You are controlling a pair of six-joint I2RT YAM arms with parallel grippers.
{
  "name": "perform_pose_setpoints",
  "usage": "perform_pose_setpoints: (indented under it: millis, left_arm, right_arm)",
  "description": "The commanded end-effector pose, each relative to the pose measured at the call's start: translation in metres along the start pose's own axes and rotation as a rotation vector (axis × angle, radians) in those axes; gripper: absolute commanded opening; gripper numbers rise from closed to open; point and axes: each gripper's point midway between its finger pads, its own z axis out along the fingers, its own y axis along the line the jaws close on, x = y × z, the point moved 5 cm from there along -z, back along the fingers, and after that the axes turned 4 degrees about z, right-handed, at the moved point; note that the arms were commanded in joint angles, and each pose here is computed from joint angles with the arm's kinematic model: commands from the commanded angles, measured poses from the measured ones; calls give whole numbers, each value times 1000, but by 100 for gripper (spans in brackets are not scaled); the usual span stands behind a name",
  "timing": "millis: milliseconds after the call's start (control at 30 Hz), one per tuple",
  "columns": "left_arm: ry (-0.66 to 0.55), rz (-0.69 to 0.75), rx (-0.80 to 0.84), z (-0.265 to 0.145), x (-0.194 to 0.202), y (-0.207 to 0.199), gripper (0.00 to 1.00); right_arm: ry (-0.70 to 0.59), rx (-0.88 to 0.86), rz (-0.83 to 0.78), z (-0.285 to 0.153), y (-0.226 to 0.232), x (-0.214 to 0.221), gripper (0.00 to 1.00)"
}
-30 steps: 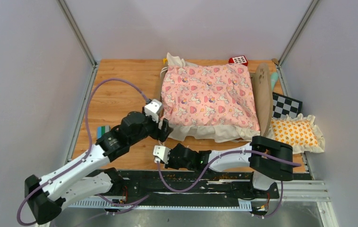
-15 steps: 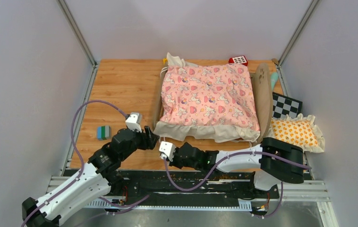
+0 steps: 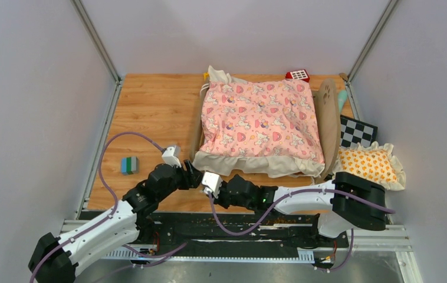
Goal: Set up the pet bed
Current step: Tie the ropes to the bed frame.
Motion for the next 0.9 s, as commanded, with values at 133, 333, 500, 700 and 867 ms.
perform_pose_setpoints:
  millis: [133, 333, 500, 700, 867]
  left_arm:
    - [-53, -76, -46, 10, -3, 7, 63]
    - [-59, -72, -81, 10, -1, 14, 60]
    - [-51, -62, -80, 16, 1, 15, 57]
    - [-41, -60, -81, 23, 4, 16, 55]
    - [-52, -69, -67, 25, 2, 13, 53]
  right_arm:
    - [-74, -16, 25, -5, 2, -18, 0]
    - [-70, -19, 26, -4, 3, -18, 0]
    - [-70, -21, 34, -4, 3, -18, 0]
    - [-74, -22, 36, -5, 3, -19, 0]
    - [-74, -22, 42, -5, 3, -19, 0]
